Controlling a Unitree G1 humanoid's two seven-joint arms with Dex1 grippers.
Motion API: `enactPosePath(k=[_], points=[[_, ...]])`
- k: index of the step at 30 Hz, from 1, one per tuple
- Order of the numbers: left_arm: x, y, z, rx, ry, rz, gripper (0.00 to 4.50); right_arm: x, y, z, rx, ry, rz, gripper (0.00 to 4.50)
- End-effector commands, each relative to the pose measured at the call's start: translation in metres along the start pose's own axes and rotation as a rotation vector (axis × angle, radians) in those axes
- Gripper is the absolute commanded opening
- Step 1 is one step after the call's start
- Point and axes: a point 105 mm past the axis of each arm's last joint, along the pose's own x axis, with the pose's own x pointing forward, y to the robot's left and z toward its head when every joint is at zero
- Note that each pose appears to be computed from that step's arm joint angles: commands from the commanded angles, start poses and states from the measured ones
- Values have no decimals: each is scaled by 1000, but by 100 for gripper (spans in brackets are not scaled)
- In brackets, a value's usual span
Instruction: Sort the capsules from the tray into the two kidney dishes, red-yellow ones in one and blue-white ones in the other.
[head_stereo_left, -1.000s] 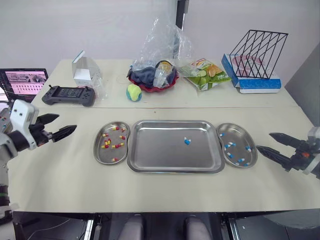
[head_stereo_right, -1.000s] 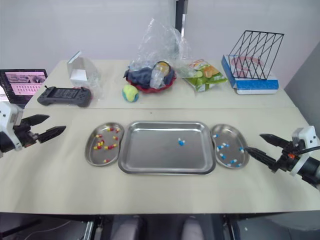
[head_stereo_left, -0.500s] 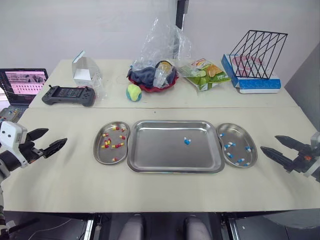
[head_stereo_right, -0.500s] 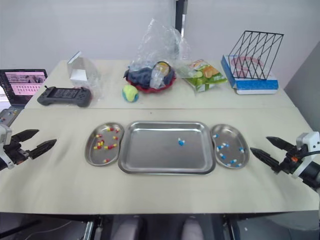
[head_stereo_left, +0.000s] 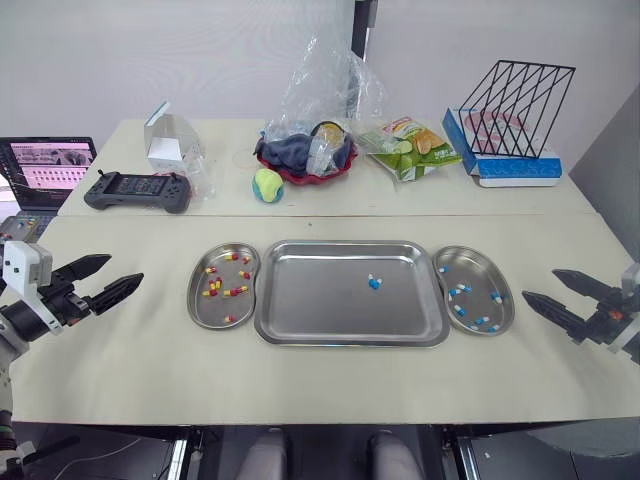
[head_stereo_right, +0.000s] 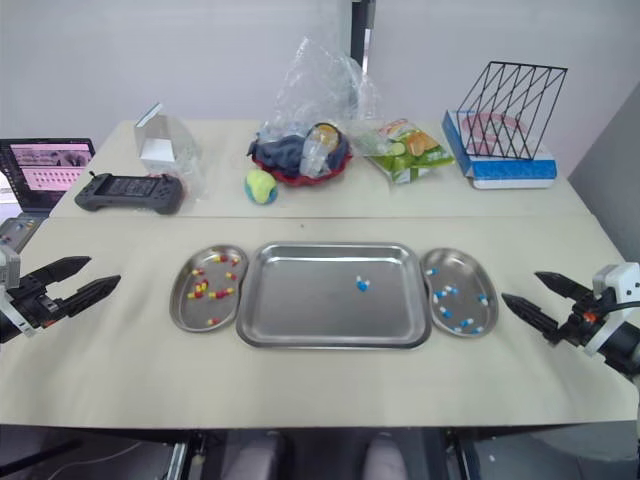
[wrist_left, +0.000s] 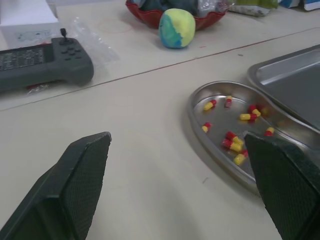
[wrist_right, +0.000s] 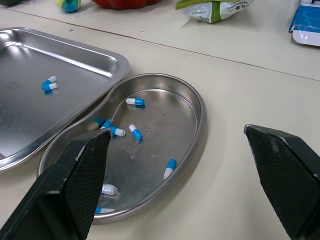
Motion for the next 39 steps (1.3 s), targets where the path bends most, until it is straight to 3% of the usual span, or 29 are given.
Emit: enactPosePath(k=[1,6,11,13,21,32,39], points=[[3,-9,18,38,-31,-74,446,1,1,21,-62,-33,13,450],[7,-33,22,32,-45,-215,446,9,16,26,-91,-26,78,450],[5,-52,26,67,-72,-329,446,35,53,41,-85,-45,244,450],[3,-65,19,121,4,-404,446,49,68,45,-112,-36,312,450],[6,-90,30,176,-13,-449,446,96,116,42,-169,31,561,450],[-3,-92,23,194,-23,-392,446,143,125,30,-241,104,573,450],[-2,-95,24,192,-30,-391,446,156,125,27,-262,109,533,450]])
